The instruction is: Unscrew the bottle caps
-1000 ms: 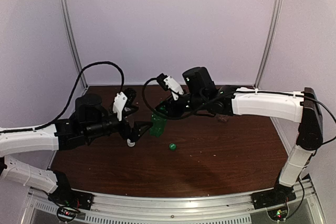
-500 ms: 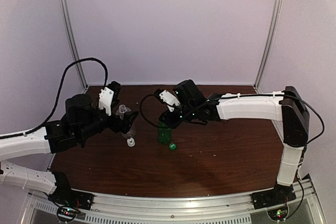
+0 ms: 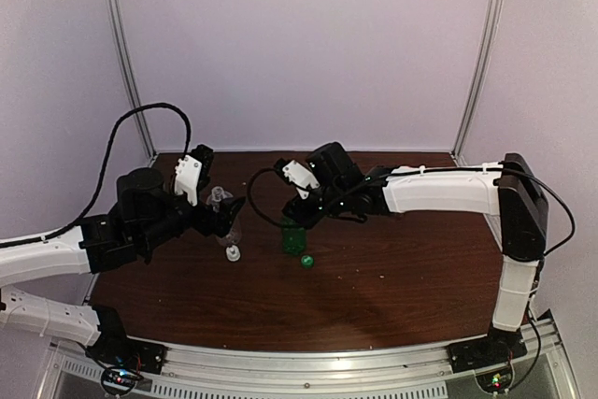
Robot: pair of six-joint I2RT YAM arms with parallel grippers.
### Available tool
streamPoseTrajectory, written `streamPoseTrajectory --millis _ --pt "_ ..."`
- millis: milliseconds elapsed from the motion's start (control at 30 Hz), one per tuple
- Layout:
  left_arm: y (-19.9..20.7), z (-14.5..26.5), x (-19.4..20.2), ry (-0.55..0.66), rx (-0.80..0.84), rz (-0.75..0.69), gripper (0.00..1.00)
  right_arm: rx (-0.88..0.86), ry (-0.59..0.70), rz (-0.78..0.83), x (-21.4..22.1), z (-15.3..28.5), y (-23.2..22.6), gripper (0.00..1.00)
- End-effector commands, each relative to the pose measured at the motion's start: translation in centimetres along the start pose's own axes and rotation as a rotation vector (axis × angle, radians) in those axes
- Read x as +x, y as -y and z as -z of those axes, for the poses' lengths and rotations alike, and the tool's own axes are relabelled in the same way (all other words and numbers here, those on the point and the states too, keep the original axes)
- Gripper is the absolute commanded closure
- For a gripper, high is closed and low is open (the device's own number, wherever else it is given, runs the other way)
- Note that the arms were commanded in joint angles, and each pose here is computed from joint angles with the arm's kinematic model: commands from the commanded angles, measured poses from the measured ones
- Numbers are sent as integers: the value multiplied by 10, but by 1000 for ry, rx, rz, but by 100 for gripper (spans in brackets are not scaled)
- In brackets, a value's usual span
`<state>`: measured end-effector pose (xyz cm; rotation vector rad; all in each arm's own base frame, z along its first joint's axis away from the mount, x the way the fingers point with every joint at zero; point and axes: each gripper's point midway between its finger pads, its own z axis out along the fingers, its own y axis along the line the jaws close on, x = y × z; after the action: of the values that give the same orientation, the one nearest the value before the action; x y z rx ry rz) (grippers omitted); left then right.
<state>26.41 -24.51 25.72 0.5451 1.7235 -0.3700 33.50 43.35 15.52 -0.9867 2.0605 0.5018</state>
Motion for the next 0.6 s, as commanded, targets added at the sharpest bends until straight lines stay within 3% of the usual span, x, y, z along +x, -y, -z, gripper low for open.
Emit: streamPoseTrajectory --millis 0,333,567 --pt "-5 3 -2 18 -19 18 2 24 5 9 -7 1 3 58" --pt "-6 4 -1 19 -26 19 3 12 56 6 -24 22 1 24" --pt "-6 3 -2 21 -25 23 2 51 136 -34 -42 69 18 14"
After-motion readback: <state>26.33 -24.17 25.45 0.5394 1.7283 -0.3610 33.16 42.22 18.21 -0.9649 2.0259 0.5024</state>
